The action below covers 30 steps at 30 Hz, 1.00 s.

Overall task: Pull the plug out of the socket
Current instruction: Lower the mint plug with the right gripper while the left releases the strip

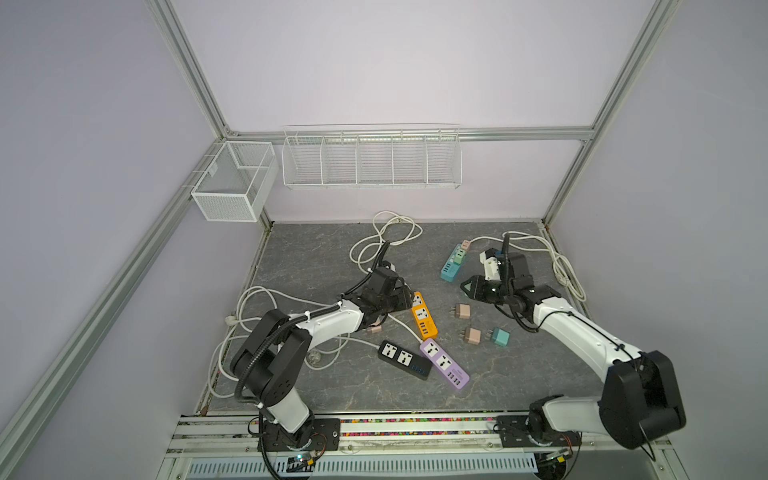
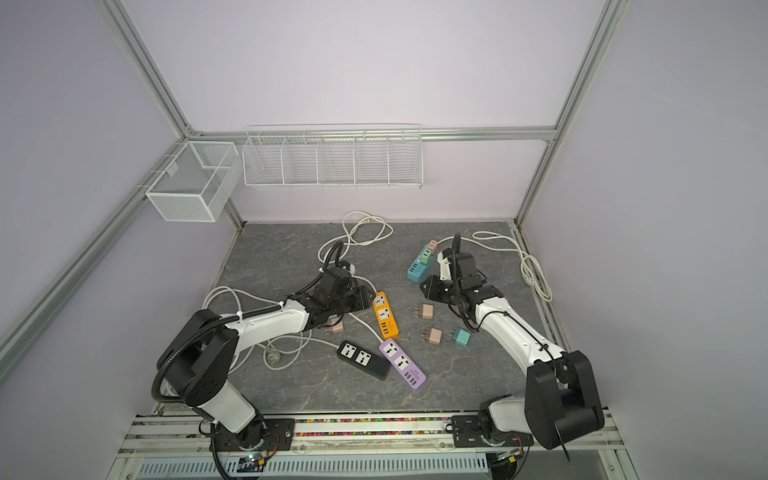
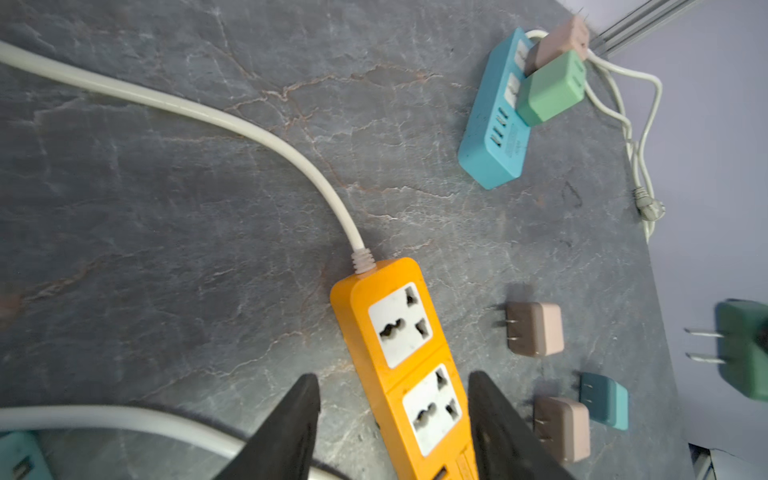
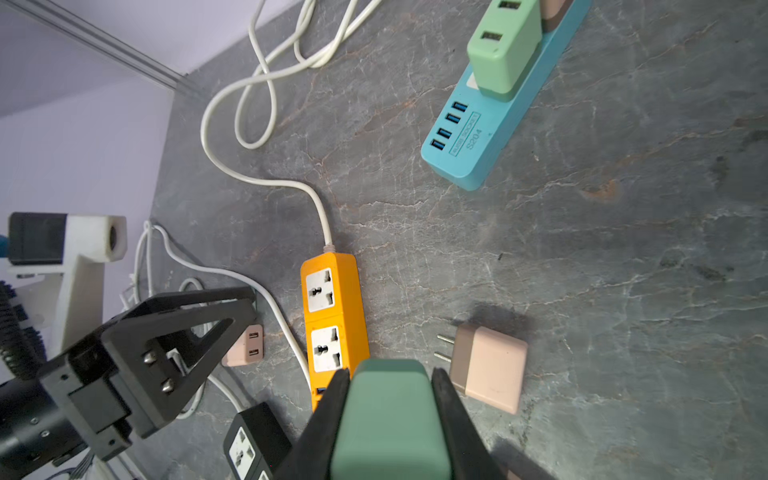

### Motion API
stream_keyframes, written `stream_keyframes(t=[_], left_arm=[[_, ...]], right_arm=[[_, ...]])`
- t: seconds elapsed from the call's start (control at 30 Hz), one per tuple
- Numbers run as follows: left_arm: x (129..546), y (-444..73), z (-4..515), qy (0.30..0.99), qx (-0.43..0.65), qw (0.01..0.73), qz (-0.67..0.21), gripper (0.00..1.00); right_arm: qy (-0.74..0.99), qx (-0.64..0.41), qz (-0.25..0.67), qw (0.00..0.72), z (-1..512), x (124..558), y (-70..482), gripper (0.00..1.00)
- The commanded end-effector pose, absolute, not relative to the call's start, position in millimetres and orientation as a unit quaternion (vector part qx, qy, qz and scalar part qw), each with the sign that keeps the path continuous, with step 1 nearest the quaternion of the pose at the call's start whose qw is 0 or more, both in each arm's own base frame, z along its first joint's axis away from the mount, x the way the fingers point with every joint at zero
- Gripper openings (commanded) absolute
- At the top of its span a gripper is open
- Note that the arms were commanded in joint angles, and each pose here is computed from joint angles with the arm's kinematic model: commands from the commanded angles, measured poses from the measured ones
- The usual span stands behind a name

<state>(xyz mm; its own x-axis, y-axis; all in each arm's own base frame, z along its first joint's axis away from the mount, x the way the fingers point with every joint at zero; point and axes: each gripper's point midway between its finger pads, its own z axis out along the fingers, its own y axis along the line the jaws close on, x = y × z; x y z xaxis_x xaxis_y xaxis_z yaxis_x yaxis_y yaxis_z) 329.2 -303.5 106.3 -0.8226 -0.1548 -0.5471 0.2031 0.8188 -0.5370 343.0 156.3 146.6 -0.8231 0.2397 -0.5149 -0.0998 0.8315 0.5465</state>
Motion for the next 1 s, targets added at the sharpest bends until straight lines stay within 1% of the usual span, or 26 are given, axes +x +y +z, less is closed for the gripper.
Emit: stream_keyframes(t=[0.0,0.2,0.3,0.5,0.73,0.97], left_arm=[[314,-302,113,0.909,0.021,0.296,-0.294,0.60],[284,-325,138,0.905,0.066,0.298,-0.297,0.66],[276,-337,150,0.897,0.083,0.304,-0.309,0.69],[263,-359,161,0.888,0.121,0.305,-0.322,0.73],[252,-382,159,0.884,0.148,0.296,-0.329,0.79],[255,-403,158,0.881,0.147,0.295,-0.340,0.82]], right_arm=[[0.895,0.050,0.339,0.285,144,338,153,0.25],[0.882,0.100,0.365,0.280,123,342,121,0.24],[0.882,0.128,0.357,0.279,107,342,104,0.24],[0.883,0.166,0.321,0.300,84,345,79,0.23],[0.887,0.177,0.312,0.290,68,343,76,0.23],[0.886,0.179,0.320,0.283,61,344,78,0.25]])
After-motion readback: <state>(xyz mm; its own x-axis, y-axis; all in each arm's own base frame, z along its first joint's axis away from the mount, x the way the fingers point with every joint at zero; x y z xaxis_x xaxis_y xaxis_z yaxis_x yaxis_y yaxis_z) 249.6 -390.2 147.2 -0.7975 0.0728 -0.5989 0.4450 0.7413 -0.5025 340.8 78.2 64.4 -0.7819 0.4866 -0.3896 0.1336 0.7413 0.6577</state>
